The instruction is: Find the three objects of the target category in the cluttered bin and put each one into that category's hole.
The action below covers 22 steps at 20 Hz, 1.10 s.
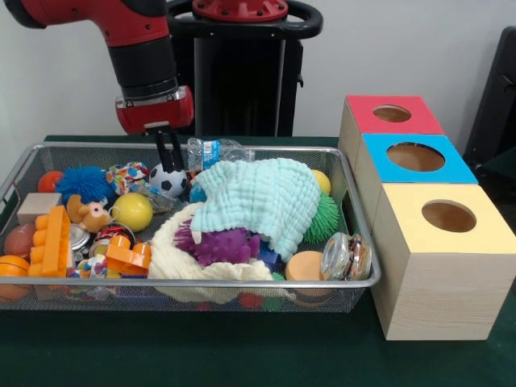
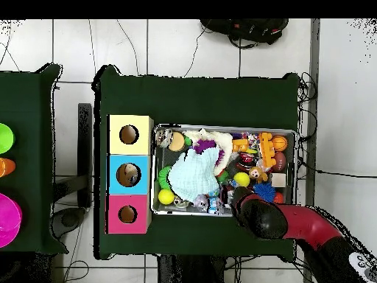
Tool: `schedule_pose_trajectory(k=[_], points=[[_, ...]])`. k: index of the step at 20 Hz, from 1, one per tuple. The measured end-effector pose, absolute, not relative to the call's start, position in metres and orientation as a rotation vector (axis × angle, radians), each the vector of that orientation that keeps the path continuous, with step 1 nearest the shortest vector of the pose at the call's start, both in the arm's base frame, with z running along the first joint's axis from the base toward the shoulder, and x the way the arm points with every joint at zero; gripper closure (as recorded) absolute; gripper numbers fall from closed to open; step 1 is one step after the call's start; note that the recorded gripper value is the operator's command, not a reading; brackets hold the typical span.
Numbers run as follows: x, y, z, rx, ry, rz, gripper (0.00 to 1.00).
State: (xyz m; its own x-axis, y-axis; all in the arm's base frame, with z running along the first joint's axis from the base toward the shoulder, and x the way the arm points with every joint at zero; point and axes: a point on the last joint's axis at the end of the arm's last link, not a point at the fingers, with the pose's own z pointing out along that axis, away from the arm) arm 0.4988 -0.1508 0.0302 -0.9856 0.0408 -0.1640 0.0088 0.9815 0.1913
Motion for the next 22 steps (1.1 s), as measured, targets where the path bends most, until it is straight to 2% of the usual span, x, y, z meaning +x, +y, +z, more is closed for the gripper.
schedule_pose_trajectory(k=[9, 22], points=[[0.495, -0.144, 0.021, 0.049, 2.965, 0.336, 0.00], [0.487, -0.143, -0.012, 0.187, 2.934, 0.547, 0.00]])
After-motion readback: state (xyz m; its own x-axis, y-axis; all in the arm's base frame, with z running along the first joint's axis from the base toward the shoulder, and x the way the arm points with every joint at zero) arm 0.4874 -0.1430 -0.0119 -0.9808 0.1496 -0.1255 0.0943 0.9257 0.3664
